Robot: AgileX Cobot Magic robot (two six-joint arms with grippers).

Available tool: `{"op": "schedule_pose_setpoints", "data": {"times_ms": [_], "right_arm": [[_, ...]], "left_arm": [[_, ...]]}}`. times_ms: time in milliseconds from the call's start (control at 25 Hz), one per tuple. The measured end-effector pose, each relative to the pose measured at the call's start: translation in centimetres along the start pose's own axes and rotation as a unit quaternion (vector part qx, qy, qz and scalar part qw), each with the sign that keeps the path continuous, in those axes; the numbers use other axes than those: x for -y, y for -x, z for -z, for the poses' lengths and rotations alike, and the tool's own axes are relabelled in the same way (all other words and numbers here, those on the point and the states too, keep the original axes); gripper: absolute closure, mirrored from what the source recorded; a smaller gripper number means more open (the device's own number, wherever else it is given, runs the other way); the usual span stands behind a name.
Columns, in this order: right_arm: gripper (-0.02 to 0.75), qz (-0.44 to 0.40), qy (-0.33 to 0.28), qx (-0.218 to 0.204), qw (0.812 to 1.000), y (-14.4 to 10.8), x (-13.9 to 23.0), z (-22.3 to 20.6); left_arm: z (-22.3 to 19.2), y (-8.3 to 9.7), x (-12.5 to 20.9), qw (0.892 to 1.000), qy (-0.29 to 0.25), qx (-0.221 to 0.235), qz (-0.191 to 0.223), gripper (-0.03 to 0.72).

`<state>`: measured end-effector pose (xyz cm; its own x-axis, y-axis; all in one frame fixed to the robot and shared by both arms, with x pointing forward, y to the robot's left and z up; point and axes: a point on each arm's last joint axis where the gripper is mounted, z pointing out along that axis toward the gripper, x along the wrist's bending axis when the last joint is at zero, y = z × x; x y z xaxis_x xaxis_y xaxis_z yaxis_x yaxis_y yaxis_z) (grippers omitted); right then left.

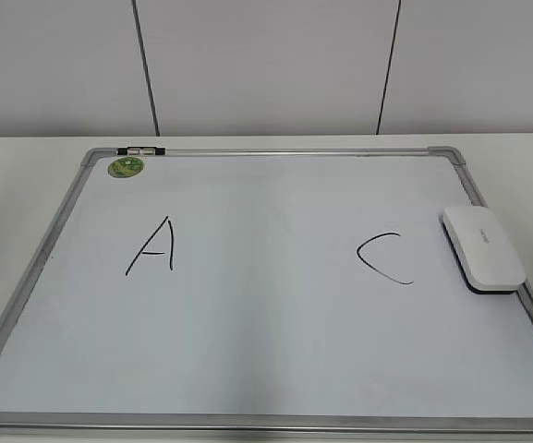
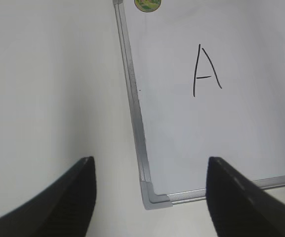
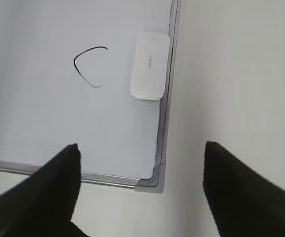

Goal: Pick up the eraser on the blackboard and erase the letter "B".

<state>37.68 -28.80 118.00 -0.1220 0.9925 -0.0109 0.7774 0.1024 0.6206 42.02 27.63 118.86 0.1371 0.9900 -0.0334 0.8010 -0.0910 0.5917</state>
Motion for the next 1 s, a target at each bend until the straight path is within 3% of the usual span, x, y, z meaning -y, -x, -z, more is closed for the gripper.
{"op": "schedule_pose_setpoints", "data": {"times_ms": [480, 1000], "right_arm": [[0.147, 0.003, 0.075, 0.005, 0.997, -0.7, 9.7, 3.2], [0.147, 0.005, 0.045, 0.013, 0.999, -0.7, 15.8, -0.5]], "left_arm": [[3.9, 0.5, 8.3, 0.998, 0.053, 0.020, 0.007, 0.181], [1.0, 0.1, 17.0, 0.999, 0.033, 0.008, 0.005, 0.181]]}}
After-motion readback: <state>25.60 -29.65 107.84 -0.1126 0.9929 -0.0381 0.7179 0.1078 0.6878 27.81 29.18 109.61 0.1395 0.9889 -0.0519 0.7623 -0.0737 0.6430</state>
